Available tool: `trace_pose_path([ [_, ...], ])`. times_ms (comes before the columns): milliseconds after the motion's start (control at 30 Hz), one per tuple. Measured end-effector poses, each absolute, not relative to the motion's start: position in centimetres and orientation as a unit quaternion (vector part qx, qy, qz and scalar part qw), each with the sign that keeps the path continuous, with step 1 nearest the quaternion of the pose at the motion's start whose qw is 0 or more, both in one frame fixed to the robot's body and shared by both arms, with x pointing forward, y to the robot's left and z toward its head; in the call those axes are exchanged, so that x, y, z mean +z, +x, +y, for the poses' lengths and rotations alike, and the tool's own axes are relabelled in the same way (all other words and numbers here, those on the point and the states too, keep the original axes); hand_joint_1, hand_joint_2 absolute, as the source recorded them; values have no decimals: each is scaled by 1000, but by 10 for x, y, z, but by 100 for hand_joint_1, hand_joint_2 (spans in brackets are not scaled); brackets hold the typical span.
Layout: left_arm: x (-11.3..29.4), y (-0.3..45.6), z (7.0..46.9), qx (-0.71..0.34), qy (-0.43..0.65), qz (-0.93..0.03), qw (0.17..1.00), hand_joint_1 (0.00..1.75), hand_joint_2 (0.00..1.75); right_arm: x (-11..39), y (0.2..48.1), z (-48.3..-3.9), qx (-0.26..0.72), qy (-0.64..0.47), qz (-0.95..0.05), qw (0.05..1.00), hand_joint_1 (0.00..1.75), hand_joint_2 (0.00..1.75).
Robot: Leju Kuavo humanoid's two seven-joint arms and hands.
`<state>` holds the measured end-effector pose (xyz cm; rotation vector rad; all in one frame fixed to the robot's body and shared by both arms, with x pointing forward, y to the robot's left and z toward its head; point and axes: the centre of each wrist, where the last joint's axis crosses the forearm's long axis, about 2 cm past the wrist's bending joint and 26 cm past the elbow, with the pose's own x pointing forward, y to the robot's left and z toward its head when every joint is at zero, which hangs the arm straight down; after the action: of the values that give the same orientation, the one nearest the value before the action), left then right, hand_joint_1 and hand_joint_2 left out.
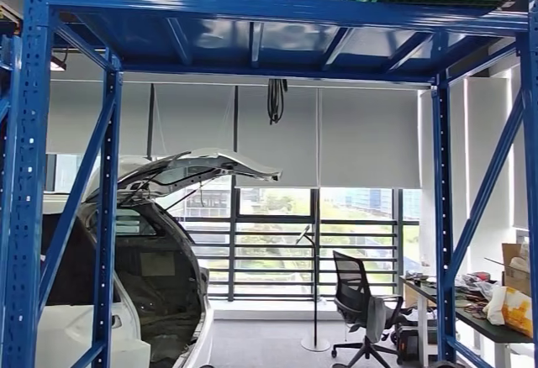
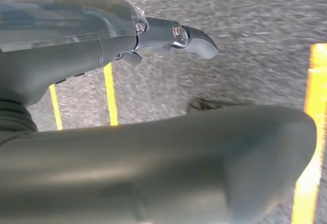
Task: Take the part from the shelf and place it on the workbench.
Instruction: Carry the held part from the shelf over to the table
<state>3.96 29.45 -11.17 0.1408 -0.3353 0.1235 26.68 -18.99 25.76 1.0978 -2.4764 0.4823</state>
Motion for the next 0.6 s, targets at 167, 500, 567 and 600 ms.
trace_pose_path([
  [167, -112, 37, 296, 65, 72, -156, 983, 0, 175, 254, 268, -193, 184, 389, -881, 199, 175, 175],
  [500, -112, 34, 301, 76, 79, -139, 984, 0, 175, 249, 272, -200, 217, 372, -878, 211, 175, 175],
  [567, -112, 33, 302, 75, 82, -135, 985, 0, 175, 247, 271, -200, 221, 370, -877, 211, 175, 175],
  [600, -112, 33, 303, 75, 82, -133, 985, 0, 175, 245, 270, -201, 222, 369, -877, 212, 175, 175],
])
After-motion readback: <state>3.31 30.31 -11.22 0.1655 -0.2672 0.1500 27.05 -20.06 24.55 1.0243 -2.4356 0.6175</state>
